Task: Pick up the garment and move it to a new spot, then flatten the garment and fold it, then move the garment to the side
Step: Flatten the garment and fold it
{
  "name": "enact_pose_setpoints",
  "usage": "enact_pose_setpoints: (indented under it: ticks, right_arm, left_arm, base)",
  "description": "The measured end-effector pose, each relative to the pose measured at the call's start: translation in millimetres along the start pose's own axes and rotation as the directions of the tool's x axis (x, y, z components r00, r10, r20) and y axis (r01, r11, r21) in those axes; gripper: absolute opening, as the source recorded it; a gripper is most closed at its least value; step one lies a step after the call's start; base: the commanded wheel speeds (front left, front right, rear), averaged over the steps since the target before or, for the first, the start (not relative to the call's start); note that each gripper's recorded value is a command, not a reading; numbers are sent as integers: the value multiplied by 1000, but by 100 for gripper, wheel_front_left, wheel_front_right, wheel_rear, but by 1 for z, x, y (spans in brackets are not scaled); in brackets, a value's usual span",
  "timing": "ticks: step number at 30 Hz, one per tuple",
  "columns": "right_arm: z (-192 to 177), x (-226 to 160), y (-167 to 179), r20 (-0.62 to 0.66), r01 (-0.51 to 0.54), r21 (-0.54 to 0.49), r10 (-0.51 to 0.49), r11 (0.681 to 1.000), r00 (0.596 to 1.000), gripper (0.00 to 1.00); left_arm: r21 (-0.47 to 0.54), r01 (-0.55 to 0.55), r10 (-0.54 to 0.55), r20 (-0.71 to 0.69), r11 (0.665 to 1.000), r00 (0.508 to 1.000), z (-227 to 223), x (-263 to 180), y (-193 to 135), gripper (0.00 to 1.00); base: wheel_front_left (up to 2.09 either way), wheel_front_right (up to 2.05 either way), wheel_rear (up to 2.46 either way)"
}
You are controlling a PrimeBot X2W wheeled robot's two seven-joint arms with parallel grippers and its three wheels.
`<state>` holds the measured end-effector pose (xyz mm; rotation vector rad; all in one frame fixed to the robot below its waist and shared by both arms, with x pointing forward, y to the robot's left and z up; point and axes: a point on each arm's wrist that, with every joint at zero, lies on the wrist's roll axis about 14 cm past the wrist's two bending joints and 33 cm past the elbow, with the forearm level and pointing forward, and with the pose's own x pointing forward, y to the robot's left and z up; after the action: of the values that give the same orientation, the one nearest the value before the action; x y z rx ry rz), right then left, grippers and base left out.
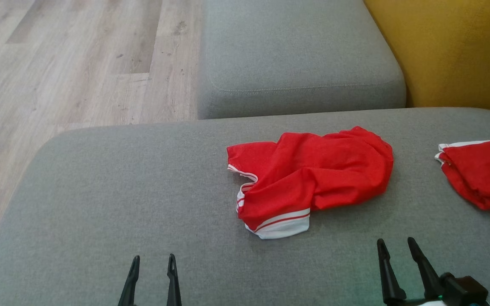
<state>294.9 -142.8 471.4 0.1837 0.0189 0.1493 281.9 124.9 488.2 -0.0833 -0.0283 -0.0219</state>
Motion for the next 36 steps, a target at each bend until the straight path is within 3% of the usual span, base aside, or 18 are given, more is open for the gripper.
enact_pose_setpoints:
  ticks: [9, 15, 20, 24, 28, 32, 33, 34, 35, 36]
  right_arm:
    - [-5, -2, -4, -16, 18, 6, -17, 1000, 1000, 100]
    - [-10, -3, -9, -37, 39, 13, -39, 999, 999, 100]
    - [-5, 3, -21, -31, 64, -6, -64, 998, 997, 100]
    - [-6, 1, -33, -38, 101, -16, -102, 995, 994, 100]
    - [-8, -4, -46, -53, 141, -26, -143, 990, 988, 100]
    - [-4, -4, -58, -46, 184, -34, -186, 982, 982, 100]
    - [-4, -6, -61, -45, 197, -36, -198, 980, 979, 100]
    - [-4, -8, -64, -46, 209, -37, -210, 977, 977, 100]
    - [-4, -10, -67, -48, 220, -37, -222, 975, 974, 100]
    - [-5, -13, -69, -49, 231, -38, -233, 972, 971, 100]
  left_arm:
    - [5, 28, -28, -35, 1000, 999, -9, 5, -7, 100]
    - [-7, 149, -149, -71, 989, 986, -18, 26, -41, 100]
    - [-14, 358, -357, -92, 934, 929, -24, 53, -95, 100]
    - [-11, 464, -461, -153, 886, 874, -41, 70, -125, 100]
    - [0, 440, -428, -228, 898, 874, -64, 92, -128, 100]
    - [-65, 422, -424, -245, 904, 872, -70, 113, -138, 100]
    - [-75, 428, -433, -248, 901, 867, -71, 115, -142, 85]
    - [-83, 438, -444, -253, 895, 860, -73, 116, -147, 46]
    - [-94, 447, -456, -255, 890, 853, -74, 116, -151, 0]
    - [-110, 454, -466, -263, 884, 845, -77, 116, -155, 0]
  base:
    - [0, 0, 0]
    - [0, 0, 0]
    - [0, 0, 0]
    - [0, 0, 0]
    - [0, 0, 0]
    - [0, 0, 0]
    - [0, 0, 0]
    - [0, 0, 0]
    - [0, 0, 0]
    - [0, 0, 0]
